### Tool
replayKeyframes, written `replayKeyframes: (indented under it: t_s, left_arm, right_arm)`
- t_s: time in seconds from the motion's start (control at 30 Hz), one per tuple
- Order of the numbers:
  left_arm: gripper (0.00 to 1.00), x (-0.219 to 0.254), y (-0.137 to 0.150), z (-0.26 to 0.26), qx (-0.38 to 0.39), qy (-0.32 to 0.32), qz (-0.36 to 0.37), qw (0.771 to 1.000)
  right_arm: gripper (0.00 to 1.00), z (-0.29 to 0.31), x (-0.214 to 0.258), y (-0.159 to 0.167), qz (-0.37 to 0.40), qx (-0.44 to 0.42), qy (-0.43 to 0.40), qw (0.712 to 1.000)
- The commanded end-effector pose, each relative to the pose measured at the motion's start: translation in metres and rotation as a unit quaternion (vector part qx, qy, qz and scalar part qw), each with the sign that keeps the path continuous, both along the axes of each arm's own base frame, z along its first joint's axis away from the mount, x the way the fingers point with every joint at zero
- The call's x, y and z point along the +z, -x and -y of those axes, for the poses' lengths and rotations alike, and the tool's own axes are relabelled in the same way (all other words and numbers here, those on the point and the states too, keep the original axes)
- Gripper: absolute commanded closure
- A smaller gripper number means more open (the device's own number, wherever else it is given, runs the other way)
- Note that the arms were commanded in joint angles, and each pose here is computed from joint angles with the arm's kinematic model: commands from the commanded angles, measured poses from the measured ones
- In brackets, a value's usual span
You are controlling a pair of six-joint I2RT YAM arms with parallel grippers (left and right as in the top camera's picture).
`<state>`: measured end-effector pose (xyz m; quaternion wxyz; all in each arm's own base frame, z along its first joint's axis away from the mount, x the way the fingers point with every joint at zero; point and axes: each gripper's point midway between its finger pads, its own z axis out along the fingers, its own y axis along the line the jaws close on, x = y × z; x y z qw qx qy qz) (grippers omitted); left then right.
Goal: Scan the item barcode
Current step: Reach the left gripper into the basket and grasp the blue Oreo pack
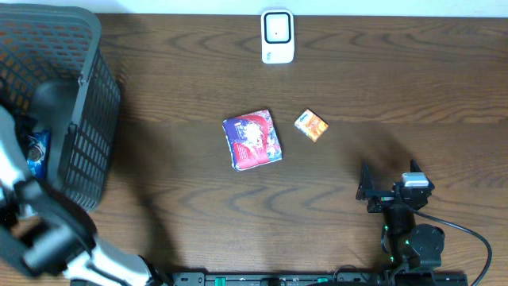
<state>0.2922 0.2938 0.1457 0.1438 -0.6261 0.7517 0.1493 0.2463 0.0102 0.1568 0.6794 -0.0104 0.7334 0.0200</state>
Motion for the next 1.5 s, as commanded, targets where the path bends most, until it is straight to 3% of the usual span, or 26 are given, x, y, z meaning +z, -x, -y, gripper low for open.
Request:
replayKeyframes:
  t_s: [0.0, 0.23, 0.33, 0.4, 0.47, 0.5, 0.57, 0.73, 0.8, 0.87, 1.07, 1.1, 1.13, 1.2, 1.3, 1.4, 1.47]
  left_arm:
    - [0.93, 0.093, -0.012, 0.038, -0.053, 0.0, 0.162, 0.985]
    - [0.93, 0.221, -0.006, 0.117, -0.207, -0.056, 0.342, 0.915]
    - [0.93, 0.263, -0.004, 0.158, -0.268, -0.068, 0.406, 0.871]
    - [0.93, 0.288, -0.008, 0.198, -0.339, -0.052, 0.451, 0.824]
    - [0.93, 0.307, -0.012, 0.25, -0.434, -0.023, 0.485, 0.759]
    - [0.93, 0.313, -0.013, 0.278, -0.484, -0.005, 0.493, 0.723]
    - [0.93, 0.313, -0.014, 0.32, -0.553, 0.02, 0.489, 0.675]
    - [0.93, 0.28, -0.012, 0.42, -0.7, 0.079, 0.428, 0.566]
    - [0.93, 0.264, -0.013, 0.453, -0.738, 0.104, 0.403, 0.532]
    - [0.93, 0.247, -0.016, 0.48, -0.76, 0.129, 0.38, 0.511]
    - [0.93, 0.169, -0.034, 0.546, -0.795, 0.188, 0.283, 0.503]
    - [0.91, 0.154, -0.037, 0.555, -0.798, 0.196, 0.265, 0.504]
    - [0.83, 0.142, -0.039, 0.56, -0.8, 0.2, 0.251, 0.507]
    - [0.55, 0.12, -0.048, 0.56, -0.798, 0.191, 0.221, 0.528]
    - [0.47, 0.114, -0.066, 0.527, -0.777, 0.128, 0.192, 0.586]
    - [0.36, 0.148, -0.078, 0.48, -0.743, 0.057, 0.199, 0.637]
    - [0.26, 0.181, -0.08, 0.45, -0.718, 0.021, 0.224, 0.658]
  right_arm:
    - [0.01, 0.002, -0.001, 0.0, -0.001, -0.005, -0.005, 1.0]
    - [0.01, 0.002, -0.001, 0.0, -0.001, -0.005, -0.005, 1.0]
    - [0.01, 0.002, -0.001, 0.0, -0.001, -0.005, -0.005, 1.0]
    - [0.01, 0.002, -0.001, 0.0, -0.001, -0.005, -0.005, 1.0]
    - [0.01, 0.002, -0.001, 0.0, -0.001, -0.005, -0.005, 1.0]
    - [0.01, 0.002, -0.001, 0.0, -0.001, -0.005, -0.005, 1.0]
    - [0.01, 0.002, -0.001, 0.0, -0.001, -0.005, -0.005, 1.0]
    - [0.01, 0.002, -0.001, 0.0, -0.001, -0.005, -0.005, 1.0]
    - [0.01, 0.002, -0.001, 0.0, -0.001, -0.005, -0.005, 1.0]
    - [0.01, 0.002, -0.001, 0.0, -0.001, -0.005, -0.005, 1.0]
    - [0.01, 0.002, -0.001, 0.0, -0.001, -0.005, -0.005, 1.0]
    - [0.01, 0.002, -0.001, 0.0, -0.001, -0.005, -0.005, 1.0]
    - [0.01, 0.002, -0.001, 0.0, -0.001, -0.005, -0.005, 1.0]
    - [0.01, 0.002, -0.001, 0.0, -0.001, -0.005, -0.005, 1.0]
    - [0.01, 0.002, -0.001, 0.0, -0.001, -0.005, -0.005, 1.0]
    - [0.01, 0.002, -0.001, 0.0, -0.001, -0.005, -0.005, 1.0]
    - [0.01, 0.002, -0.001, 0.0, -0.001, -0.005, -0.005, 1.0]
